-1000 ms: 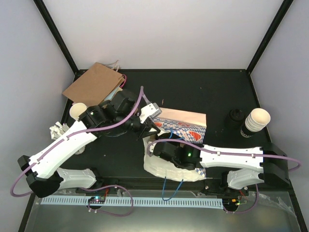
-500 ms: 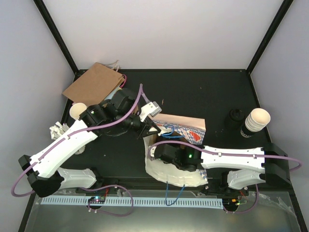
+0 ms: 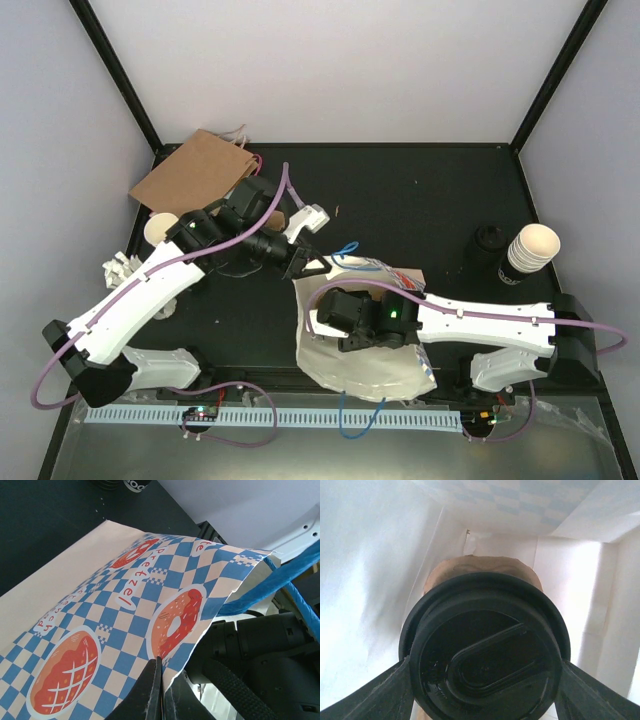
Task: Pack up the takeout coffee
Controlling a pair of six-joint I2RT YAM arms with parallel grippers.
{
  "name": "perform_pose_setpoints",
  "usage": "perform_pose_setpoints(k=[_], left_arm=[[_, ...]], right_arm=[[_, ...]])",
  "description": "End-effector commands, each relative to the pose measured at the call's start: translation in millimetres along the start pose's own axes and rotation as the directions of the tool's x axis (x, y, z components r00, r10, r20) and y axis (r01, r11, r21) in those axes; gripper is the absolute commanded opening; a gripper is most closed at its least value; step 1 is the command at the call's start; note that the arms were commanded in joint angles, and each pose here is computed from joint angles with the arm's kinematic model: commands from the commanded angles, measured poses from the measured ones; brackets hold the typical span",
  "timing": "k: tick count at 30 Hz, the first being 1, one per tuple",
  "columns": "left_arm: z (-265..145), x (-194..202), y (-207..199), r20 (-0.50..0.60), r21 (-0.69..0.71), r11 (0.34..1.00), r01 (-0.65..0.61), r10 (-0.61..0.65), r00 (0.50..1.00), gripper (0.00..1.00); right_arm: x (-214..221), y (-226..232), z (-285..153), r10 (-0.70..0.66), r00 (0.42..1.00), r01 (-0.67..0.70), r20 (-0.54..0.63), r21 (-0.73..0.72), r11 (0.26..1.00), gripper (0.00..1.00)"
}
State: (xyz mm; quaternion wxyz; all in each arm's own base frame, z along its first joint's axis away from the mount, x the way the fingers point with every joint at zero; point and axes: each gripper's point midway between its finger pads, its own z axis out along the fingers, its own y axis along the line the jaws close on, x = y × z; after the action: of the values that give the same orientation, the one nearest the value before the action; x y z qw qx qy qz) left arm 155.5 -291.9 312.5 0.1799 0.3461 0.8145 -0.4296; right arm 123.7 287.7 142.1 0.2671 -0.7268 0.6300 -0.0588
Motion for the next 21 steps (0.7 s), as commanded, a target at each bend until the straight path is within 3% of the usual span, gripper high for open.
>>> perform_pose_setpoints(k=[1, 6, 13, 16, 19, 21], left_arm=[[-2, -3, -12, -0.021, 0.149, 0.986, 0.071, -0.069, 0.997, 0.02], [9, -1, 17, -0.090, 0.181, 0.962, 0.207, -0.193, 0.977, 0.01], [26, -6, 50, -0.124, 0.175, 0.942, 0.288, -0.269, 0.955, 0.03], [25, -14, 61, -0.105, 0.164, 0.943, 0.291, -0.277, 0.955, 0.16], [15, -32, 57, -0.026, 0.183, 0.955, 0.234, -0.233, 0.972, 0.47], [4, -43, 50, 0.033, 0.192, 0.964, 0.182, -0.191, 0.981, 0.62]], right_arm=[[1, 26, -7, -0.003, 1.000, 0.001, -0.011, -0.165, 0.986, 0.60], [-4, 43, -10, -0.005, 1.000, 0.005, 0.001, -0.274, 0.962, 0.59], [-3, 39, 1, 0.022, 1.000, -0.026, -0.015, -0.309, 0.951, 0.59], [-2, 29, 3, 0.063, 0.998, -0.065, -0.016, -0.315, 0.947, 0.59], [-2, 21, 4, 0.089, 0.996, -0.086, -0.007, -0.314, 0.946, 0.59], [-2, 18, 3, 0.103, 0.995, -0.099, -0.004, -0.316, 0.943, 0.59]])
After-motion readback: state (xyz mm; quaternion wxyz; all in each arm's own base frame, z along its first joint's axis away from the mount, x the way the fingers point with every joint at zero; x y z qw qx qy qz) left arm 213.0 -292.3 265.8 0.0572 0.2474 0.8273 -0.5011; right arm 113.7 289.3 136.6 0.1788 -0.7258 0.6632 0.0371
